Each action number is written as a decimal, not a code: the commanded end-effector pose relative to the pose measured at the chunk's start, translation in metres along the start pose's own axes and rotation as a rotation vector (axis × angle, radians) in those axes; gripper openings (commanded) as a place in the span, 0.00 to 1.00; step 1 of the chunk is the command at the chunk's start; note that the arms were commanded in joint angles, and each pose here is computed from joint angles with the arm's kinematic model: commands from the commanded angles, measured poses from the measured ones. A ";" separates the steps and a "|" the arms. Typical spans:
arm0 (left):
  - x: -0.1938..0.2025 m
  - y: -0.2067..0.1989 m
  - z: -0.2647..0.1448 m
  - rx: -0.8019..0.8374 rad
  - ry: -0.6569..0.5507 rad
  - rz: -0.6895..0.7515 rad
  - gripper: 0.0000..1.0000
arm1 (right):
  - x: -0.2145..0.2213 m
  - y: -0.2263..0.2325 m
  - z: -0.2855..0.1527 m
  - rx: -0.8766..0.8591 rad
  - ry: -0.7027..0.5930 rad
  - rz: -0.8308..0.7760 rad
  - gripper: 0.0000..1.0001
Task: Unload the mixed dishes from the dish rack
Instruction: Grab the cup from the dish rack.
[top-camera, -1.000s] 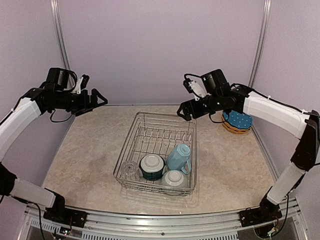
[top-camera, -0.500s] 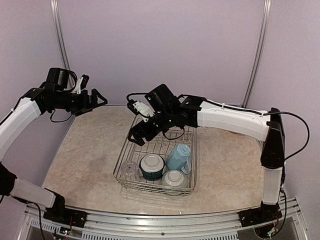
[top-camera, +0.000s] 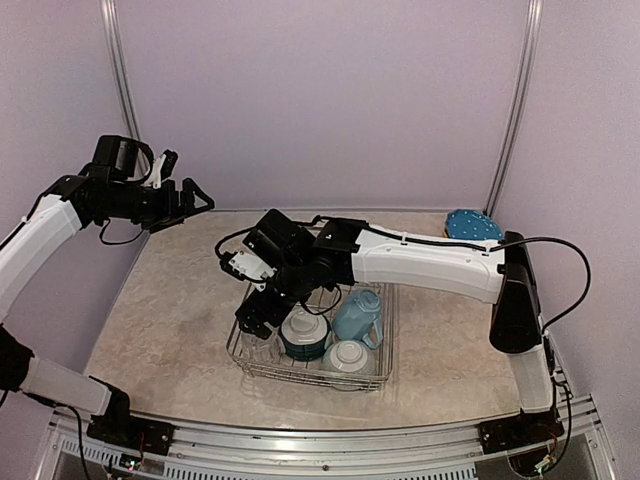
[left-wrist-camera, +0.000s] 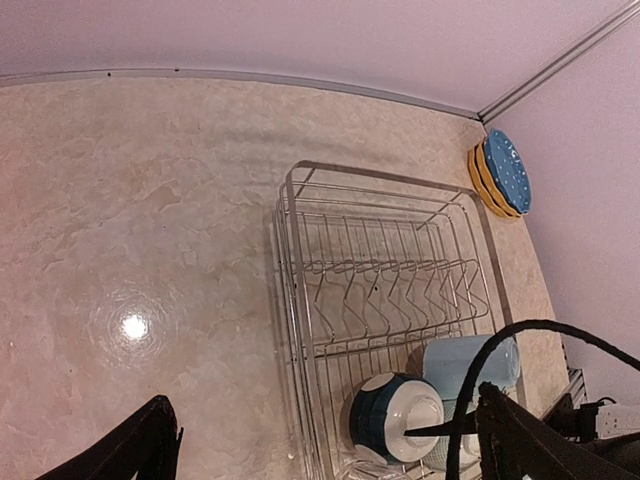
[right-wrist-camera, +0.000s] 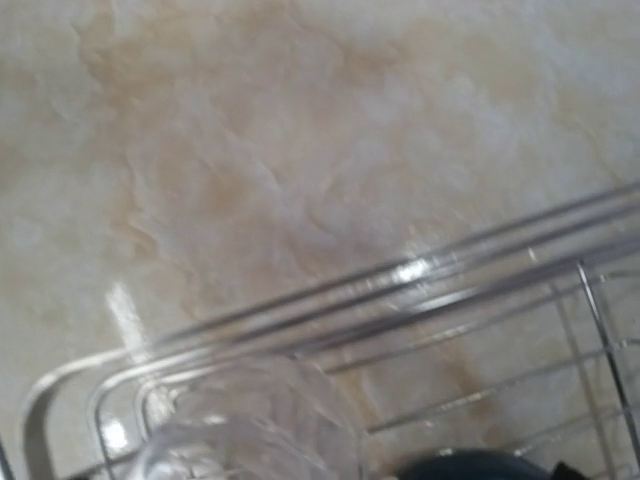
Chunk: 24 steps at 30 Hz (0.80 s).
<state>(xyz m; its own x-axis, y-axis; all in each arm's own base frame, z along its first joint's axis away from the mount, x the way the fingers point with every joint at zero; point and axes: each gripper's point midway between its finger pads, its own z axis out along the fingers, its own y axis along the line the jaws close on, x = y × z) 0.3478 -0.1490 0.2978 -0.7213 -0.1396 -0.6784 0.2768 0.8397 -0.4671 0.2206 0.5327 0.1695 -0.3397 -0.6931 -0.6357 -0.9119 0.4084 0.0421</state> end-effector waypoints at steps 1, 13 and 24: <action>-0.005 0.002 -0.002 -0.013 -0.005 -0.002 0.99 | 0.030 0.001 0.016 0.033 0.095 -0.022 0.97; -0.003 0.004 0.004 -0.012 0.012 -0.010 0.99 | 0.027 0.017 0.027 0.000 0.075 -0.030 0.99; -0.003 0.003 0.003 -0.011 0.010 -0.007 0.99 | 0.046 0.010 0.043 0.089 0.150 -0.048 0.96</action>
<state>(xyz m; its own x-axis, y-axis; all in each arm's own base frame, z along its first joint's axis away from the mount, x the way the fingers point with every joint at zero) 0.3516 -0.1494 0.2909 -0.7347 -0.1370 -0.6644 0.2651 0.8436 -0.4670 0.2033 0.5349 0.1176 -0.3313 -0.7700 -0.5453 -0.9168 0.3993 -0.0069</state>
